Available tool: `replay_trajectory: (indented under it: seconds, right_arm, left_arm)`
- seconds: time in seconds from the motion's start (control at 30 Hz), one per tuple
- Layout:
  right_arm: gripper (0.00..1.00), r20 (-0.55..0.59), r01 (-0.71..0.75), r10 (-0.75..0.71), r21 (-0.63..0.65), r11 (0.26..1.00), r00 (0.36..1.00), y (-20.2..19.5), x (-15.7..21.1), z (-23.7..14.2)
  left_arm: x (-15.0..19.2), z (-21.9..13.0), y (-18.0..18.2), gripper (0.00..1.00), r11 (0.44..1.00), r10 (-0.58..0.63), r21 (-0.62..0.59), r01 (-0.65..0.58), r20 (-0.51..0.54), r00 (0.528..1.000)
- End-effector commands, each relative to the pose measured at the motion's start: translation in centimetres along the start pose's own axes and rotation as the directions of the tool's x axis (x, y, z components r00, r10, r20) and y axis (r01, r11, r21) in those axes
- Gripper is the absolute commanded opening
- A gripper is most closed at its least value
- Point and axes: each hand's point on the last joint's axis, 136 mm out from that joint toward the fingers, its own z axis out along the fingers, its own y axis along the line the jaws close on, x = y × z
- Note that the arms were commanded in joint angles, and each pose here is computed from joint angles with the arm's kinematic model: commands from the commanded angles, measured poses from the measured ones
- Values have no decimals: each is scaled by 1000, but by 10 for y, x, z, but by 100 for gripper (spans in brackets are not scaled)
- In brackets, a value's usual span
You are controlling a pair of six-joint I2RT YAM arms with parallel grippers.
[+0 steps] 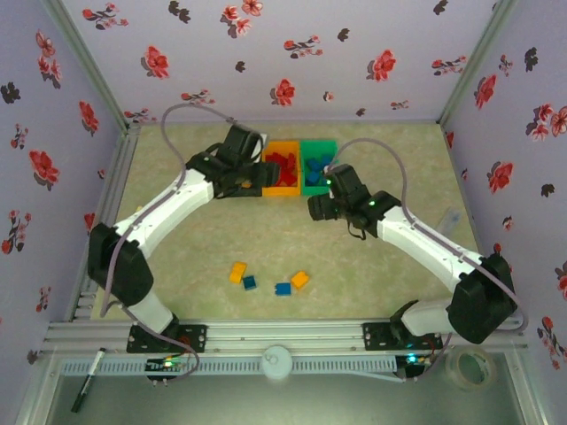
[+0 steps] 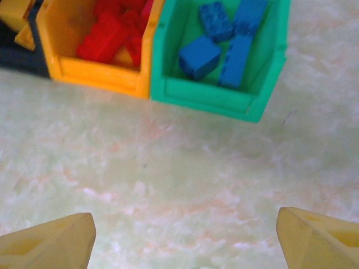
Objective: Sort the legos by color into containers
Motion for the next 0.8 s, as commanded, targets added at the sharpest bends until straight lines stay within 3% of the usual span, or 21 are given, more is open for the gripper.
replay_trajectory:
  seconds: [0.0, 0.2, 0.4, 0.77]
  right_arm:
    - [85, -67, 54, -58, -60, 997, 996, 19, 27, 0]
    - [84, -149, 118, -148, -191, 974, 978, 58, 67, -1]
    - [84, -186, 172, -244, -336, 926, 952, 95, 107, -11]
    - [82, -281, 224, -334, -360, 906, 900, 103, 149, -11]
  left_arm:
    - [5, -27, 29, 66, 997, -35, -68, 38, 43, 998]
    - [25, -41, 67, 66, 985, -101, -140, 105, 32, 994]
    - [25, -42, 70, 66, 983, -115, -138, 119, 37, 993]
    - [26, -43, 67, 65, 985, -123, -120, 127, 36, 992]
